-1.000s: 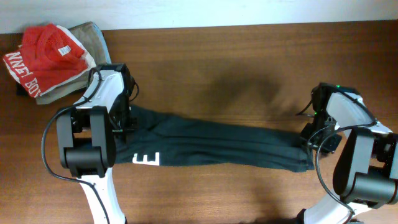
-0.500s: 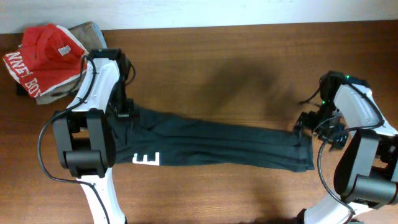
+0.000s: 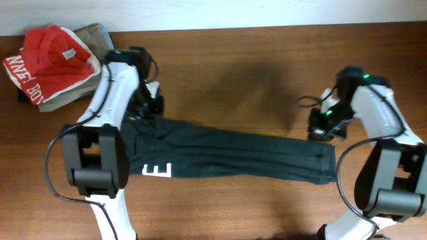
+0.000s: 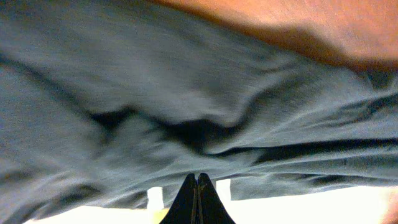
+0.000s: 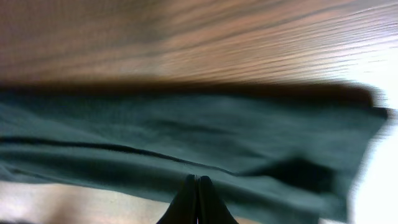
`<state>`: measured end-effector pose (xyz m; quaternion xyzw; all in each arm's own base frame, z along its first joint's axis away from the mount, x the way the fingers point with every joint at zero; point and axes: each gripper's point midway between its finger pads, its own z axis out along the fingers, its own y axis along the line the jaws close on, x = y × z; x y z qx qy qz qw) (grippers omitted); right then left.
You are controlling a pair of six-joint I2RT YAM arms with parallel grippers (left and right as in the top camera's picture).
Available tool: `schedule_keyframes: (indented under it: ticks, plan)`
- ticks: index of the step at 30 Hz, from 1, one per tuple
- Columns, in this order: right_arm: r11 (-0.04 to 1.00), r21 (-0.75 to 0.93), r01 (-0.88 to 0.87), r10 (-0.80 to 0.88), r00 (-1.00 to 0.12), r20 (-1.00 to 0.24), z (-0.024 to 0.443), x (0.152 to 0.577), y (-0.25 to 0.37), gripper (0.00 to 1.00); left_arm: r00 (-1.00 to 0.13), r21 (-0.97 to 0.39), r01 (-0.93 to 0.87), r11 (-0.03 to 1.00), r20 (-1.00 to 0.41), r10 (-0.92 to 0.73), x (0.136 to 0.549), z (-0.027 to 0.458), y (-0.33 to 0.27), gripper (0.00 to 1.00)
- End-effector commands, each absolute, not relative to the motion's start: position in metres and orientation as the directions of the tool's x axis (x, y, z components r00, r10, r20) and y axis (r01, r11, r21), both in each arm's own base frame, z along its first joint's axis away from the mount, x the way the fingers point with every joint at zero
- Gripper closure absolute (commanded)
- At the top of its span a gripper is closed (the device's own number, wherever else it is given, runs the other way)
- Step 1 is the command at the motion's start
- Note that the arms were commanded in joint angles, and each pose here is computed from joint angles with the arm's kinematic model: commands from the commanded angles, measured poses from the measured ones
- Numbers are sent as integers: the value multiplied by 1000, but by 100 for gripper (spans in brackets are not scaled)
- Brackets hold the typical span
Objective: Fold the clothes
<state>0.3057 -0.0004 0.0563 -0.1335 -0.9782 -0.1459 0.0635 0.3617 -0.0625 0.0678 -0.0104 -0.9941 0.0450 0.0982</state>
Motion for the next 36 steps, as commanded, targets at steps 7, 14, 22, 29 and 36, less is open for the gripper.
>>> schedule_keyframes:
  ticks: [7, 14, 22, 29, 36]
  plan:
    - [914, 227, 336, 274, -925, 263, -9, 254, 18, 96, -953, -149, 29, 988, 294, 72, 310, 0, -75, 99]
    - [878, 94, 470, 435, -863, 255, -26, 241, -15, 96, -945, -135, -166, 977, 305, -118, 298, -33, -27, 99]
    - [830, 69, 553, 536, -826, 176, -23, 258, -53, 96, -884, -115, -410, 905, 295, -363, 302, -34, 29, 100]
    - [830, 96, 549, 542, -836, 91, 11, 300, -66, 96, -861, -120, -473, 873, 272, -430, 314, -20, 53, 99]
    - [854, 114, 507, 507, -861, 30, 81, 335, -76, 92, -873, -148, -484, 862, 141, -466, 357, 38, 71, 100]
